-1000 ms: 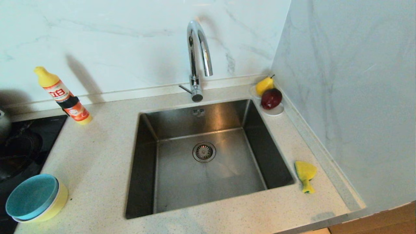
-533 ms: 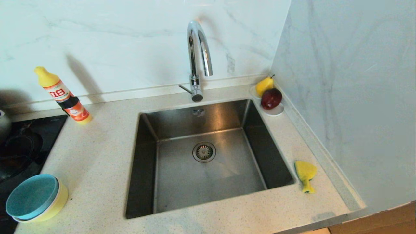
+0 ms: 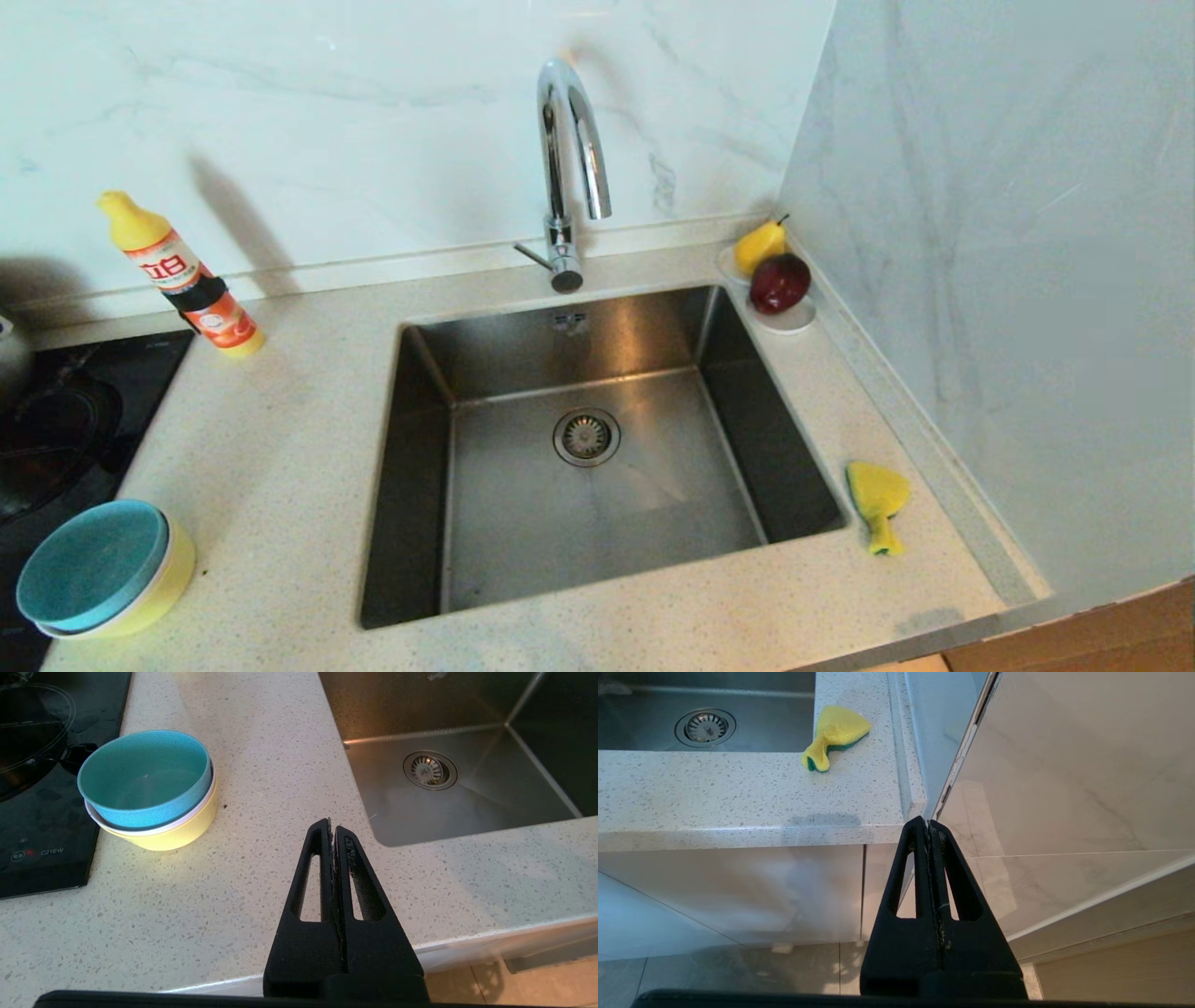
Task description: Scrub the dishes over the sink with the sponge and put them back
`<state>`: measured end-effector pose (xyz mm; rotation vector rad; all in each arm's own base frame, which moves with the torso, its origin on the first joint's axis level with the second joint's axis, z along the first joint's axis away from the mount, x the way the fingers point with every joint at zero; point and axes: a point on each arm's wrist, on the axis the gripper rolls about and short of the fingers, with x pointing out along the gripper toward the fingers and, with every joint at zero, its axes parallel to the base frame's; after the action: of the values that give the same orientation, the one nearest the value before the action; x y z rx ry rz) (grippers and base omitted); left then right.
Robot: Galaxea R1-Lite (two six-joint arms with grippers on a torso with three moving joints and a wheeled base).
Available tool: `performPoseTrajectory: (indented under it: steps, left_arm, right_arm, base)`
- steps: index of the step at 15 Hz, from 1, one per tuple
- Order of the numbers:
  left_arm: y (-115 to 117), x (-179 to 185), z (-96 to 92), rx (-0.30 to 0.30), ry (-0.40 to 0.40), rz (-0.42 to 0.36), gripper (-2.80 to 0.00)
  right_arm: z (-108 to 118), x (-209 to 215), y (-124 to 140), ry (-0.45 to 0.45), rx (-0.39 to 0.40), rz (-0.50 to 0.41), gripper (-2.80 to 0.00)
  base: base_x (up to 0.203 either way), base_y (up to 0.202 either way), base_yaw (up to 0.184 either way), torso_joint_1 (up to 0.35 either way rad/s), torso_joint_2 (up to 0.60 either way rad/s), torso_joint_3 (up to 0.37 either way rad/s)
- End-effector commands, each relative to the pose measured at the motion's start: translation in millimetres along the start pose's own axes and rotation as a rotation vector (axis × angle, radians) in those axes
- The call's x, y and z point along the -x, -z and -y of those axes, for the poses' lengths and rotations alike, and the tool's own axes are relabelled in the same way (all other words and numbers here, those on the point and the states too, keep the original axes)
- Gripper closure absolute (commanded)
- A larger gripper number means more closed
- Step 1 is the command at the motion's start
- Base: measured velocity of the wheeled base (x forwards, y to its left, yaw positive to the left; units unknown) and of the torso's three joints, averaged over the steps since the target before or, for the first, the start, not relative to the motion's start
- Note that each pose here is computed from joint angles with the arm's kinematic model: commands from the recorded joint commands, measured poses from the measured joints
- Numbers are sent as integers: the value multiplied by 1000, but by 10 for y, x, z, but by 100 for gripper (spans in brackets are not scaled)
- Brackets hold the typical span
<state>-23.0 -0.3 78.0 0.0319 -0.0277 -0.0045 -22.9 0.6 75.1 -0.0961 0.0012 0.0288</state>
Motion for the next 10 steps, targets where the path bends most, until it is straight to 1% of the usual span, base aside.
performPoseTrajectory:
  steps: [1, 3, 6, 10]
  left_arm:
    - [50, -14, 2, 0, 0, -20, 0]
    - [50, -14, 2, 0, 0, -20, 0]
    - [50, -14, 2, 0, 0, -20, 0]
    - [50, -14, 2, 0, 0, -20, 0]
  right_arm:
    - [0, 0, 1, 0, -2, 0, 0]
    - [0, -1, 1, 0, -14, -3, 0]
    - [2, -2, -2, 8, -60, -2, 0]
    - [2, -2, -1, 9, -64, -2, 0]
  base:
    - [0, 0, 0, 0, 0, 0]
    - [0, 0, 0, 0, 0, 0]
    - [0, 0, 0, 0, 0, 0]
    - [0, 0, 0, 0, 0, 0]
